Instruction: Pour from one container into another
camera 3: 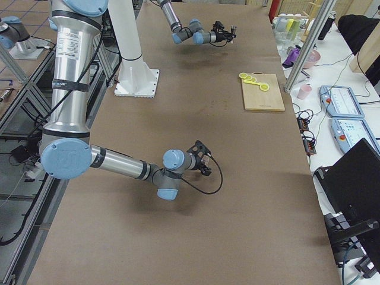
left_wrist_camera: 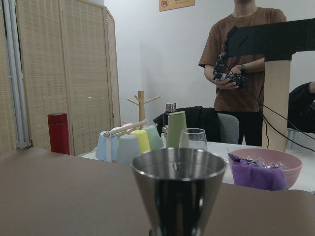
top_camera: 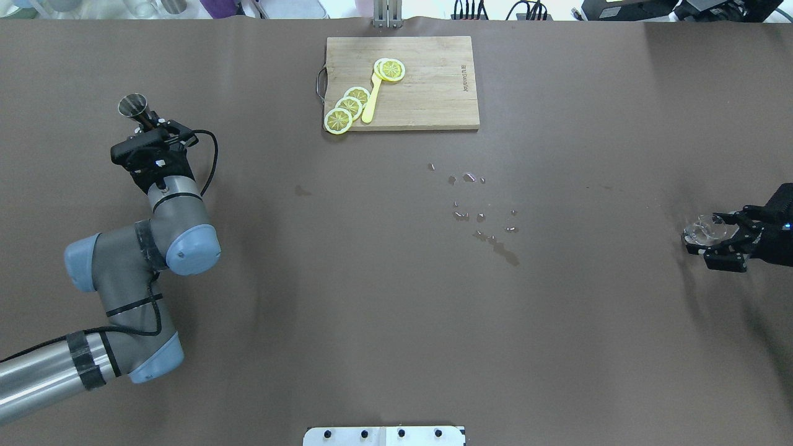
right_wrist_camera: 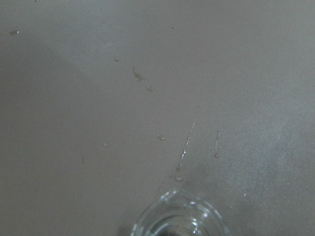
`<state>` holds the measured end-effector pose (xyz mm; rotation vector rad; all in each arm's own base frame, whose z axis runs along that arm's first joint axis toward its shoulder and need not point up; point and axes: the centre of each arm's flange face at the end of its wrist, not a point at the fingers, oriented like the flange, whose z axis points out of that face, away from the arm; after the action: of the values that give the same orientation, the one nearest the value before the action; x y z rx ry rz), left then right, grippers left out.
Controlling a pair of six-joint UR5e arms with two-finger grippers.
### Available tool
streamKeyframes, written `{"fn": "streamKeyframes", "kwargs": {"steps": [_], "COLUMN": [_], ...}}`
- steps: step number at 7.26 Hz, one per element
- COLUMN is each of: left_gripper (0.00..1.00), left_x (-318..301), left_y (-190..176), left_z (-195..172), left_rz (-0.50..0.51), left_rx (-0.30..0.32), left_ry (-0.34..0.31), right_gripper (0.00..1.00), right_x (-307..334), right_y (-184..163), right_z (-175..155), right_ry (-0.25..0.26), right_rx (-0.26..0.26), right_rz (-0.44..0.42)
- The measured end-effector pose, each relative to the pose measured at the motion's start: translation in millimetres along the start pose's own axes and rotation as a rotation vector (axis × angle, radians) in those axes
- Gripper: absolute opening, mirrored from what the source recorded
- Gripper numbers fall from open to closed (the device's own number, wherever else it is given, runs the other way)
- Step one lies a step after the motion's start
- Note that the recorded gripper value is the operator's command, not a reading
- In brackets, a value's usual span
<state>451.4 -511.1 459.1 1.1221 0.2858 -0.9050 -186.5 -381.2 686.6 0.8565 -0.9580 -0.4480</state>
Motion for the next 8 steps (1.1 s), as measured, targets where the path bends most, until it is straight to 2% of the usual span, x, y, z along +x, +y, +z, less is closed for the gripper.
{"fn": "streamKeyframes", "kwargs": {"steps": [4, 6, 8], "left_gripper": [0.0, 0.0, 0.0], "left_x": [31, 32, 30], "left_y": [8, 13, 20], "left_z": [1, -2, -5], "left_rz": [0.0, 0.001, 0.009], "left_rx": [-0.002, -0.022, -0.04], "left_ry": [-0.001, -0.001, -0.001], "right_gripper": [1.0, 1.0, 1.0], "right_x": [7, 27, 46], "right_y": [35, 47, 60], "right_z": [-44, -81, -111], "right_ry": [-0.025, -0.028, -0.032], "right_rx": [-0.017, -0.038, -0.105], "right_rz": [0.016, 0.07, 0.177]}}
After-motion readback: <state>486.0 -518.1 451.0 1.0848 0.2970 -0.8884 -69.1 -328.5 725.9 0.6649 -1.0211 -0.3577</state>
